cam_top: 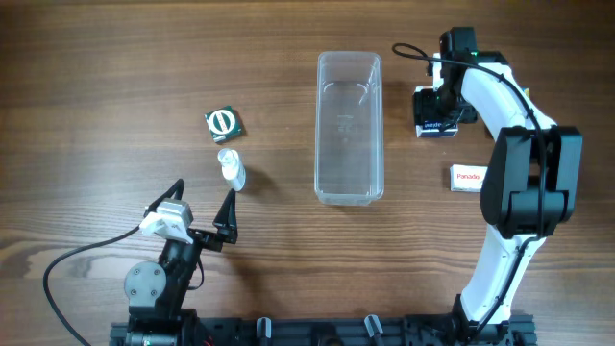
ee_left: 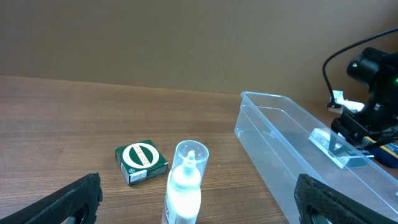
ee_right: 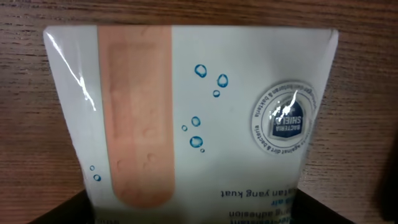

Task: Pack container
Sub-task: 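Carry the Hansaplast box into the clear container and release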

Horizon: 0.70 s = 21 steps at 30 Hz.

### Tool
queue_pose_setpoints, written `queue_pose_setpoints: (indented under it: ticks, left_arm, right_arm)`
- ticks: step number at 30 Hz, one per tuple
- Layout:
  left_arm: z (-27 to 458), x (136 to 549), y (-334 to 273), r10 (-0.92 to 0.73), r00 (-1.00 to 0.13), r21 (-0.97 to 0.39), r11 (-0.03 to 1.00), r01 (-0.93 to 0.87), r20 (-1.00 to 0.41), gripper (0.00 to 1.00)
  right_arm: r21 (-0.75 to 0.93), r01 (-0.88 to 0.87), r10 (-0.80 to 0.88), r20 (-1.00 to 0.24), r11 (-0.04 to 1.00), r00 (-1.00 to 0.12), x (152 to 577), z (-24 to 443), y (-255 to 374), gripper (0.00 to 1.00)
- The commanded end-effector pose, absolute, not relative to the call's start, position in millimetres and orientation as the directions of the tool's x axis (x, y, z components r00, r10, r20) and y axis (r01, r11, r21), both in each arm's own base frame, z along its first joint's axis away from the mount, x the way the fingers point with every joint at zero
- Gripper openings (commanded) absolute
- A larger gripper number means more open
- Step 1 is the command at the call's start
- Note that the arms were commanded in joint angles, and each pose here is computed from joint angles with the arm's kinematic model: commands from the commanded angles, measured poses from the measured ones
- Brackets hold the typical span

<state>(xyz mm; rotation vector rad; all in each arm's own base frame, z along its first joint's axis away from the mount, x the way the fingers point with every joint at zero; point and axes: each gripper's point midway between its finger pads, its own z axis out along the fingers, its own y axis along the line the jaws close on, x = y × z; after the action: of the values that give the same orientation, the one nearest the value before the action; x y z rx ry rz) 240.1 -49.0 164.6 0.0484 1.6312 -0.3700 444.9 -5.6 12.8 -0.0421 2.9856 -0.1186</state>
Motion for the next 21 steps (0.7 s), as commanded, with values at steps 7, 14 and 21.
queue_pose_setpoints:
  ticks: [7, 14, 21]
  left_arm:
    - [162.3, 240.1, -48.3, -0.171, -0.099, -0.191, 0.949, 0.252, -0.98, 1.0]
    - [162.4, 240.1, -48.3, -0.171, -0.099, -0.191, 0.949, 0.253, -0.98, 1.0]
    - [162.4, 240.1, -48.3, -0.171, -0.099, -0.191, 0.949, 0.253, -0.98, 1.0]
  right_arm:
    - [-0.038, -0.001, -0.01, -0.237, 0.999, -0.971, 454.2, 52.5, 2.9, 0.75]
    - [0.208, 0.019, 0.101, -0.391, 0.978, -0.915, 428.9, 170.2, 46.2, 0.71]
    - [0.222, -0.08, 0.038, -0.484, 0.972, -0.874, 392.3, 231.0, 105.0, 0.69]
